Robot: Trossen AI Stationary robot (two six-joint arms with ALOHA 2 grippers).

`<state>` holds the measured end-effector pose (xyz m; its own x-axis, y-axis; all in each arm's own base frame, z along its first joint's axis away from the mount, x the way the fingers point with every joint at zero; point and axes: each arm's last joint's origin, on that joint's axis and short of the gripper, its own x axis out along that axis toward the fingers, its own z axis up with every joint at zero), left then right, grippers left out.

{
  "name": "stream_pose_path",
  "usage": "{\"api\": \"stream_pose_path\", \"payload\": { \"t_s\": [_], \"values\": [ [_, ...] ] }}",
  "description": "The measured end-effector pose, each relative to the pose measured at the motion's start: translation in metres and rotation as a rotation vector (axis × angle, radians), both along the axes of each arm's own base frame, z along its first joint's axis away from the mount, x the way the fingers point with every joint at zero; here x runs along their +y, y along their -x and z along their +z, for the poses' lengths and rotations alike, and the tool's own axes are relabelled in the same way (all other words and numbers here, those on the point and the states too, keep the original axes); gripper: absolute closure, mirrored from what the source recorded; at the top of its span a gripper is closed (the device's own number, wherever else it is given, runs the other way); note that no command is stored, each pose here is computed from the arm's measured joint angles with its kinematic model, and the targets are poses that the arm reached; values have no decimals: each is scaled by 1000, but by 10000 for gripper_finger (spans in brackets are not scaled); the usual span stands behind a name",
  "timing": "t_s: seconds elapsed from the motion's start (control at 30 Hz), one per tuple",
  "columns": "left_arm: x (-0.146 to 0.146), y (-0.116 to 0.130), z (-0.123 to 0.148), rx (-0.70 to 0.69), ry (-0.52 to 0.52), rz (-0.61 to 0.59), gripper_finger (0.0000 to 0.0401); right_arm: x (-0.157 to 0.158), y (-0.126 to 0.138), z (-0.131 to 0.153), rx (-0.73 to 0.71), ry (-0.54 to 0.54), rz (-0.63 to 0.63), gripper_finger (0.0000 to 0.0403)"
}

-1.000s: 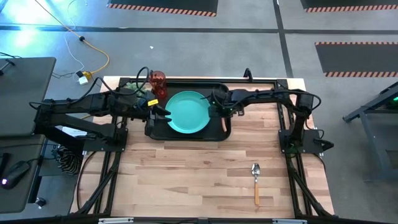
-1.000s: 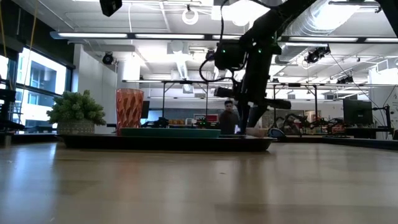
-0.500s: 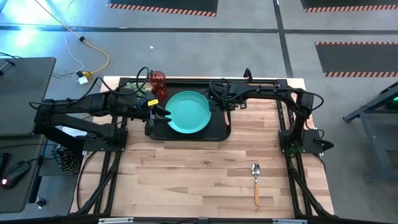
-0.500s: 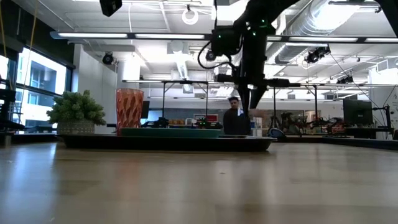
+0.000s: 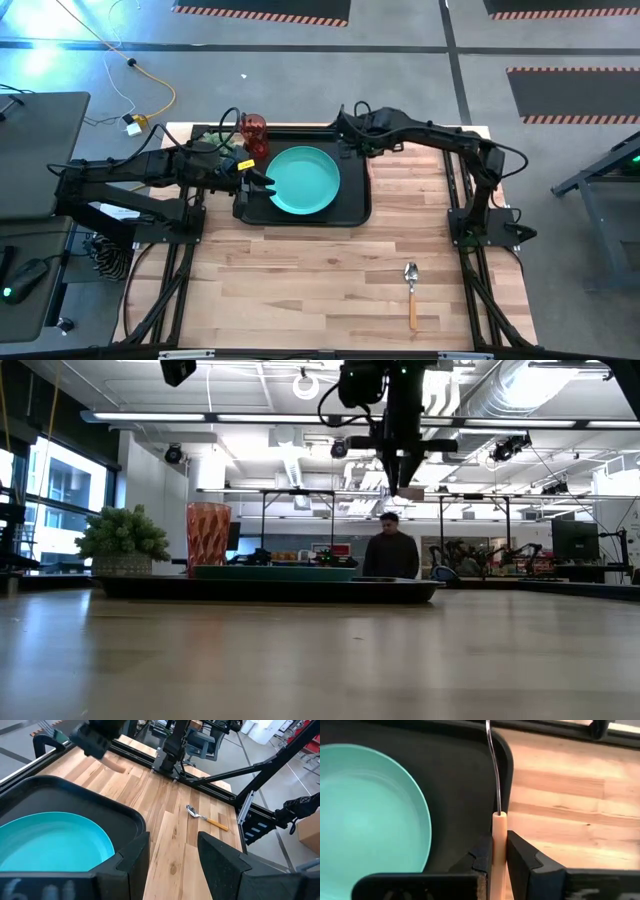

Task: Pick and place plate/cup/fork/spoon on tray
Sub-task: Put the orange fork to the right of the blue plate on the black tray

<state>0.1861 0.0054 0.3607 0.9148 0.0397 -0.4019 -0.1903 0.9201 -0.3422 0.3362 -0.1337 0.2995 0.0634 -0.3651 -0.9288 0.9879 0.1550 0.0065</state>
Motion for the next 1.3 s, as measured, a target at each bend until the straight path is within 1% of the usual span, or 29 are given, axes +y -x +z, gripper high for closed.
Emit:
{"api": "stream_pose_path", "payload": {
  "t_s": [0.13, 0.23, 0.43, 0.67, 0.83, 1.1, 1.3],
  "values": [
    [0, 0, 0, 0, -2, -1, 245, -3, 2, 5, -4, 3, -11, 379],
    [0, 0, 0, 0, -18, -8, 245, -3, -1, -2, 9, -25, -20, 380],
    [0, 0, 0, 0, -24, -11, 245, 4, -22, -39, 98, -142, 28, 380],
    [0, 0, 0, 0, -23, -11, 245, 17, -38, -72, 185, -212, 56, 380],
    [0, 0, 0, -1, -24, -11, 245, 24, -45, -89, 217, -223, 31, 380],
    [0, 0, 0, 0, -24, -11, 245, 27, -54, -117, 276, -236, 7, 380],
    [0, 0, 0, 0, -24, -11, 245, 25, -57, -130, 295, -206, -37, 380]
  ]
}}
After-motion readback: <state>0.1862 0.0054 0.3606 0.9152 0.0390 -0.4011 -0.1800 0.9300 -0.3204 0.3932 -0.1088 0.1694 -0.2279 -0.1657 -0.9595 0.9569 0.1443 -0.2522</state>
